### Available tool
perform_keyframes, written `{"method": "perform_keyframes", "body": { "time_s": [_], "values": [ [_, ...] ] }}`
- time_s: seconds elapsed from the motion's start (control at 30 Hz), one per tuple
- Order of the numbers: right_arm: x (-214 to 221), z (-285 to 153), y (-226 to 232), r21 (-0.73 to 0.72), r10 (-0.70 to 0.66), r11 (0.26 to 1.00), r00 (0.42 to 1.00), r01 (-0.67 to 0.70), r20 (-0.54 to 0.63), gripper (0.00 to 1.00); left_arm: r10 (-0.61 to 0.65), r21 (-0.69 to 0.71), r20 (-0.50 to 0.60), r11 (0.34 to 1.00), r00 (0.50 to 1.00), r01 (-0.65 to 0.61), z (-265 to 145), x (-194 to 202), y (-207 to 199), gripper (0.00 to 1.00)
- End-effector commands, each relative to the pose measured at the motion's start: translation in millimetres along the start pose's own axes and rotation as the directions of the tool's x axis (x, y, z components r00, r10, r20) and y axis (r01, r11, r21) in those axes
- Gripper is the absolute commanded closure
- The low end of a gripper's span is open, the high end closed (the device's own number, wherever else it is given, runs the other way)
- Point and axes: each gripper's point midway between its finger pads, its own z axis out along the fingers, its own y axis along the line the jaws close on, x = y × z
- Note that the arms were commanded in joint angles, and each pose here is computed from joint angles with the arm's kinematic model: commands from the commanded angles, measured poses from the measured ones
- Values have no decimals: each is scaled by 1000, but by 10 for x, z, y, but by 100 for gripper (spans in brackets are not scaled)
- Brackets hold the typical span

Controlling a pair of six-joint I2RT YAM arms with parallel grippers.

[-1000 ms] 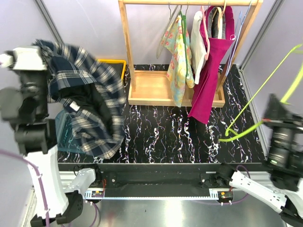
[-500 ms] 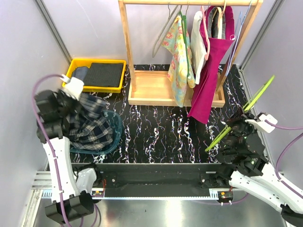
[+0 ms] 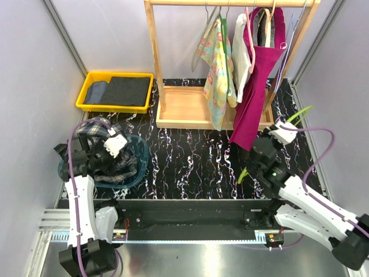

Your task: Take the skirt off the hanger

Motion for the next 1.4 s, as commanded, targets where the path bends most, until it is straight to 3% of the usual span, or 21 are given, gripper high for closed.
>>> {"method": "perform_keyframes", "body": {
  "time_s": [0.0, 0.1, 0.13, 0.17, 0.3, 0.4, 0.53, 0.57, 0.63, 0.67, 0.73, 0.8, 0.83, 0.87, 0.97, 1.07, 1.17, 1.3, 1.37],
  "values": [
    [-154, 122, 136, 26, 126, 992, 992, -126, 11, 70, 51, 14, 10, 999, 999, -51, 18, -7, -9, 5],
    [-88, 186, 153, 24, 137, 990, 990, -137, -13, 59, 17, -36, 52, 999, 999, -15, -72, -223, 164, 1],
    [-68, 221, 135, 37, 166, 986, 986, -165, -16, 51, 5, -85, 92, 996, 996, 3, -196, -428, 312, 1],
    [5, 222, 92, 41, 121, 992, 992, -119, -36, 48, -1, -105, 122, 994, 992, 14, -276, -565, 376, 1],
    [76, 214, 43, 40, 144, 989, 986, -141, -85, 34, 14, -206, 283, 978, 959, 47, -815, -1274, 634, 1],
    [37, 180, 3, 25, 159, 987, 982, -157, -105, 33, 67, -253, 417, 966, 906, 45, -1284, -1806, 669, 1],
    [-304, 105, 270, -97, 224, 965, 960, -242, -166, 31, 26, -233, 582, 963, 812, 137, -1774, -2346, 629, 1],
    [-581, 49, 508, -187, 270, 933, 942, -307, -199, 31, -2, -200, 609, 967, 793, 156, -1814, -2422, 597, 1],
    [-867, -8, 839, -311, 249, 899, 943, -310, -221, 33, -89, -113, 657, 970, 748, 215, -1875, -2570, 560, 1],
    [-1254, -114, 1053, -408, 290, 835, 925, -370, -244, 34, -118, -57, 672, 976, 731, 209, -1880, -2629, 494, 1],
    [-1482, -198, 1295, -490, 276, 786, 922, -378, -270, 40, -204, 40, 681, 969, 703, 242, -1826, -2670, 441, 1],
    [-1957, -403, 1501, -604, 311, 668, 900, -435, -305, 45, -278, 110, 671, 954, 688, 278, -1722, -2626, 398, 1],
    [-2027, -463, 1615, -637, 301, 633, 898, -440, -320, 45, -287, 120, 665, 952, 689, 280, -1682, -2598, 382, 1],
    [-2292, -610, 1695, -698, 317, 549, 887, -461, -336, 45, -293, 127, 660, 951, 692, 282, -1649, -2564, 364, 1],
    [-2613, -784, 1930, -785, 311, 432, 891, -443, -332, 44, -312, 133, 646, 945, 697, 299, -1544, -2439, 308, 1],
    [-2753, -844, 2215, -834, 287, 371, 904, -410, -317, 45, -338, 163, 637, 938, 693, 307, -1503, -2366, 194, 1],
    [-2687, -779, 2576, -842, 252, 373, 916, -389, -312, 45, -359, 199, 627, 932, 692, 303, -1457, -2308, 87, 1],
    [-2292, -595, 3114, -838, 158, 456, 954, -300, -256, 44, -372, 205, 616, 927, 694, 314, -1386, -2232, 51, 1],
    [-2344, -579, 3242, -838, 140, 502, 976, -214, -166, 43, -364, 194, 617, 929, 697, 314, -1374, -2208, 48, 1]
  ]
}}
